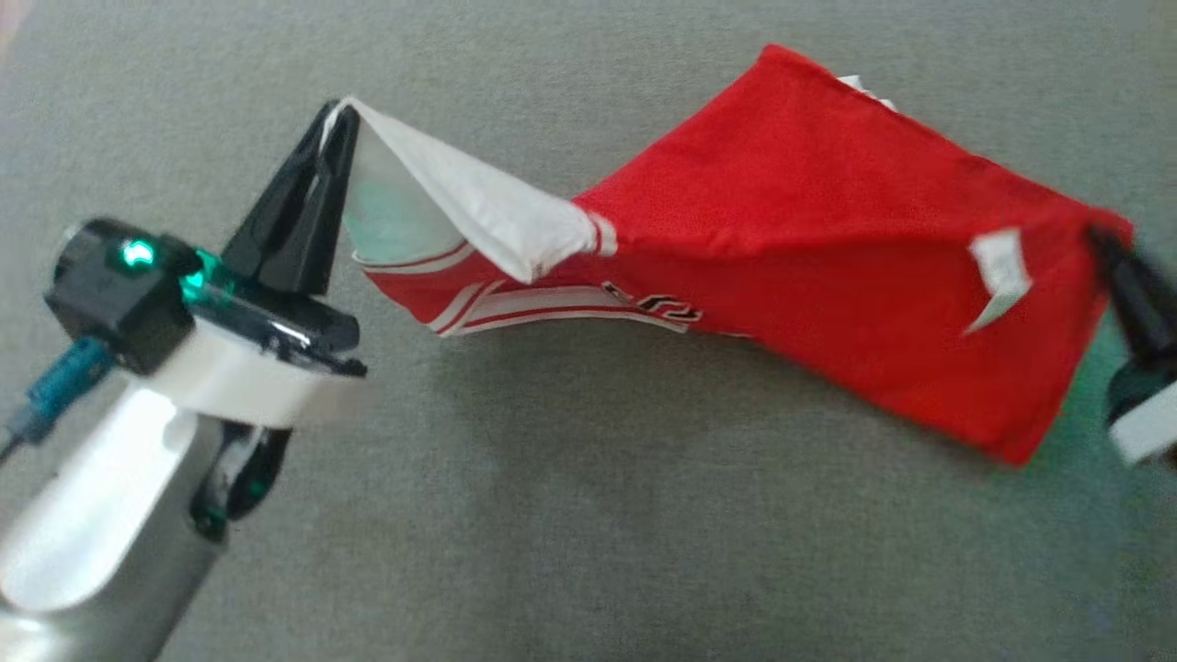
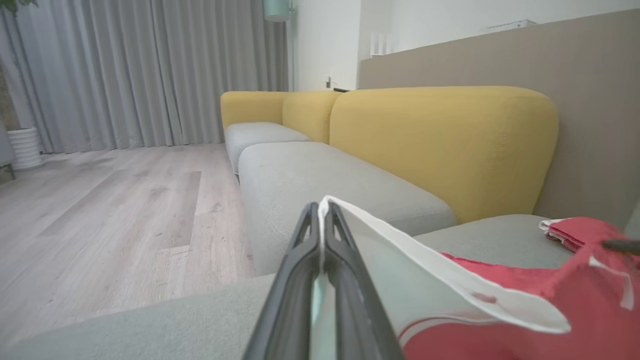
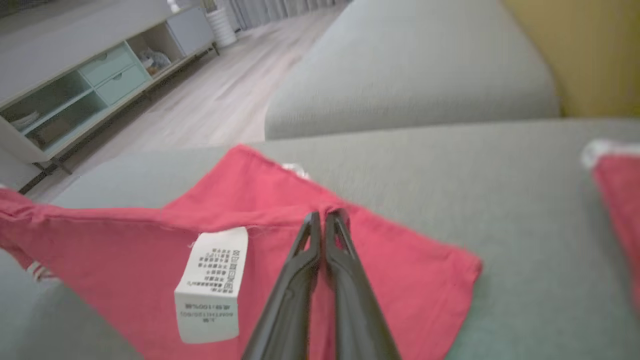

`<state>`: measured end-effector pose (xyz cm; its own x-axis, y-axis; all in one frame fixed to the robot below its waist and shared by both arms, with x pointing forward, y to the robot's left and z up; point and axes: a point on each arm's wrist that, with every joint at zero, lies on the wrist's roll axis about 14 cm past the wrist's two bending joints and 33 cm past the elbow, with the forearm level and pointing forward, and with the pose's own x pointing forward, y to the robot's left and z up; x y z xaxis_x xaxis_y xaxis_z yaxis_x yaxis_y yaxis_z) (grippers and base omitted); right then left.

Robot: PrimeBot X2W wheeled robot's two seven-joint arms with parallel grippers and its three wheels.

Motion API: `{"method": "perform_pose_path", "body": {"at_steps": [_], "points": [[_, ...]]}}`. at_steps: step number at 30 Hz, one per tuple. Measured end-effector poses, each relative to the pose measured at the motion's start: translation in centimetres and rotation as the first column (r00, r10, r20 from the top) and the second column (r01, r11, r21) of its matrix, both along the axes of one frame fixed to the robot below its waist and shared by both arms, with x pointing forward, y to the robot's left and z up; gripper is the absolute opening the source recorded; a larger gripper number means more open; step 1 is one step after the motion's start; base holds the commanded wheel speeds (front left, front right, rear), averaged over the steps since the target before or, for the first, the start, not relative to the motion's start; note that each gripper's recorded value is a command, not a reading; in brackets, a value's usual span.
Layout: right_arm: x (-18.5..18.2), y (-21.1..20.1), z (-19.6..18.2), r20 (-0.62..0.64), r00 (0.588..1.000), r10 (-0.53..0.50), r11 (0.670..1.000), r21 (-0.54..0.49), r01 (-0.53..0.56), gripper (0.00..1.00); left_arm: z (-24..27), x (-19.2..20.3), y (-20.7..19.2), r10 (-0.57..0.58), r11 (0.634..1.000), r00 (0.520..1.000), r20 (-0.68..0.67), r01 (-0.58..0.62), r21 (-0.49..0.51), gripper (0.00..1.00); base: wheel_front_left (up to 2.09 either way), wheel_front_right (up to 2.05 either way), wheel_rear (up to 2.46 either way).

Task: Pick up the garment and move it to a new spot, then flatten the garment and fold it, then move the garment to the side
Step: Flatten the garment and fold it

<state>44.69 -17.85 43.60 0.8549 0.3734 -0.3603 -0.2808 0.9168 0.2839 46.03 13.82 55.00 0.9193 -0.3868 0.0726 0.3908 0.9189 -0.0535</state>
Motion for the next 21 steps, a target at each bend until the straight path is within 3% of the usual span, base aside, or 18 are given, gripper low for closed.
{"method": "perform_pose_path", "body": {"at_steps": [5, 10, 16, 21], "points": [[4.3, -2.3, 7.4, 0.218, 0.976, 0.006, 0.994, -0.111, 0.018, 0.0, 4.7, 2.5, -1.7, -0.093, 0.995, 0.991, 0.099, 0.089, 0.052, 0.0, 0.0, 0.0, 0.0], [10.8, -3.3, 15.2, 0.407, 0.913, 0.028, 0.976, -0.21, 0.063, 0.0, 10.9, 7.9, -2.5, -0.149, 0.985, 0.97, 0.194, 0.128, 0.115, 0.0, 0.0, 0.0, 0.0], [18.3, -3.7, 22.1, 0.572, 0.819, 0.029, 0.944, -0.286, 0.166, 0.0, 15.8, 15.5, -2.2, -0.117, 0.964, 0.939, 0.324, 0.029, 0.263, 0.0, 0.0, 0.0, 0.0], [22.4, -4.6, 25.6, 0.7, 0.715, 0.01, 0.915, -0.294, 0.275, 0.0, 19.3, 19.5, -2.5, -0.11, 0.946, 0.862, 0.495, -0.062, 0.319, 0.0, 0.0, 0.0, 0.0]]}}
